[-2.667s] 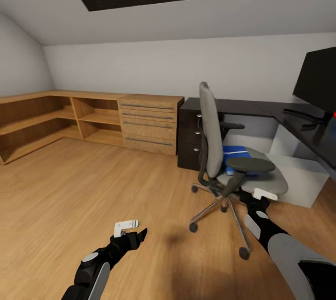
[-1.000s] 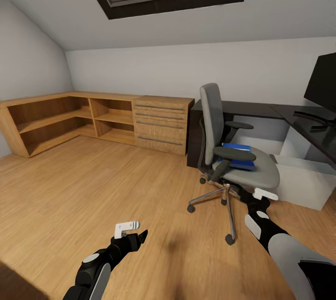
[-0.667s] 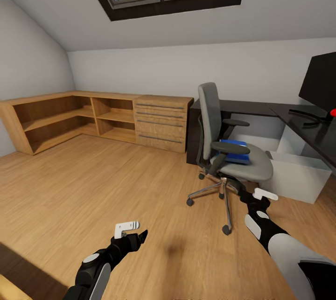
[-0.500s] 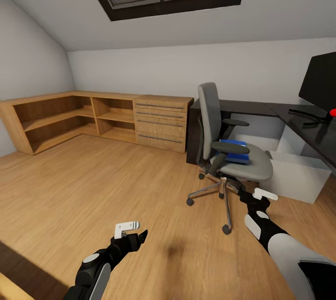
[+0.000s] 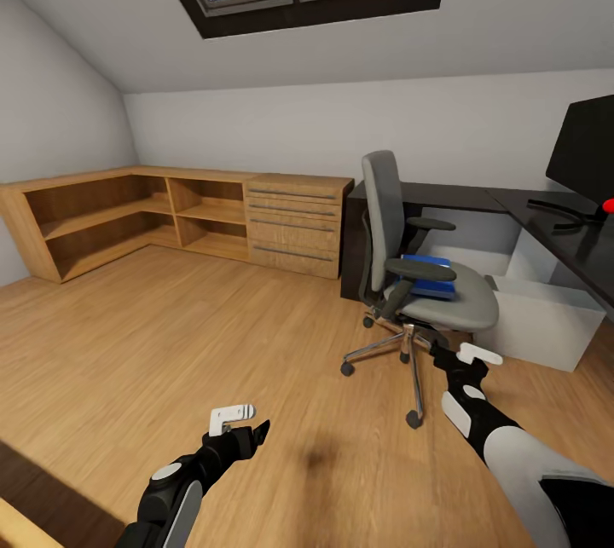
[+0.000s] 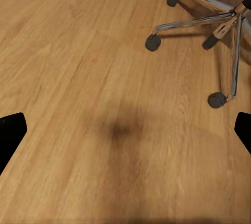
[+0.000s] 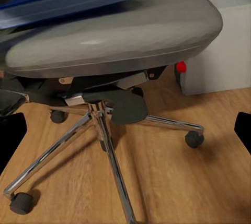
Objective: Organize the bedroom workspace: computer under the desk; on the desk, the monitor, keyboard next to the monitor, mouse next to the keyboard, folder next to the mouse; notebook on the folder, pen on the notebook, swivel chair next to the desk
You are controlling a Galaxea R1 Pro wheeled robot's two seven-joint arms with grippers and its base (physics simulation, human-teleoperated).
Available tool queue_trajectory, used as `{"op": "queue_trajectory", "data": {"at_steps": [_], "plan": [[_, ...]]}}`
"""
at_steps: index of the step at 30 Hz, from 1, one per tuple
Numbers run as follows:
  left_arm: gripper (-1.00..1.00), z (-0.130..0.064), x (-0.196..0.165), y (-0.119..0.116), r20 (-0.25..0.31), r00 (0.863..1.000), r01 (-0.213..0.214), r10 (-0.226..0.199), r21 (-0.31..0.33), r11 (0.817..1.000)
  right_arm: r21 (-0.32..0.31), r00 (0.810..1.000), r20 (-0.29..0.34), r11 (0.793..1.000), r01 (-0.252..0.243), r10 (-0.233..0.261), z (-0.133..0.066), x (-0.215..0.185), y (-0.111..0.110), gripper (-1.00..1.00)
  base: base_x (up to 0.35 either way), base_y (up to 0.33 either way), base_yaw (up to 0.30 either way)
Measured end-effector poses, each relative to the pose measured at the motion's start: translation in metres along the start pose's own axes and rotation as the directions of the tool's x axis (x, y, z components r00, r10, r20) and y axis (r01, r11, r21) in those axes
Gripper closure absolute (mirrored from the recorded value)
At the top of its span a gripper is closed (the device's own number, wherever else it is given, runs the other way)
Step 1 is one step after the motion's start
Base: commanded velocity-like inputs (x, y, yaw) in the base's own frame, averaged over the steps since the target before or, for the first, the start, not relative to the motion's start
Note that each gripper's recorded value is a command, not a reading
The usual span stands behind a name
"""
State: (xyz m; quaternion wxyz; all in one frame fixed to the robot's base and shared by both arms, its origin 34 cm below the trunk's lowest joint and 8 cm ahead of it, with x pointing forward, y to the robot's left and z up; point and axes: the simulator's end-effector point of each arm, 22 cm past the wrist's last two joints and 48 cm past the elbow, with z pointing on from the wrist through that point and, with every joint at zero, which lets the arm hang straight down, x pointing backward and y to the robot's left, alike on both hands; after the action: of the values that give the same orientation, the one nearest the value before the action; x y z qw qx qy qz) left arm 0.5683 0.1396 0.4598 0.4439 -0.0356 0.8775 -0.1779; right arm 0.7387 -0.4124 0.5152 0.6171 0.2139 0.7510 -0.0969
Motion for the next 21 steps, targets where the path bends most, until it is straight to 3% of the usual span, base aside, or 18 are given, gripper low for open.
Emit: {"op": "queue_trajectory", "data": {"at_steps": [21], "plan": [[-1.00,-0.005,-0.010,-0.004,0.023,1.000,-0.007,0.007,0.005,1.000,-0.006,1.000,0.026,1.000,-0.012,0.012,-0.004,-0.017,0.002,-1.00,0.000,0.000,-0.182]]}}
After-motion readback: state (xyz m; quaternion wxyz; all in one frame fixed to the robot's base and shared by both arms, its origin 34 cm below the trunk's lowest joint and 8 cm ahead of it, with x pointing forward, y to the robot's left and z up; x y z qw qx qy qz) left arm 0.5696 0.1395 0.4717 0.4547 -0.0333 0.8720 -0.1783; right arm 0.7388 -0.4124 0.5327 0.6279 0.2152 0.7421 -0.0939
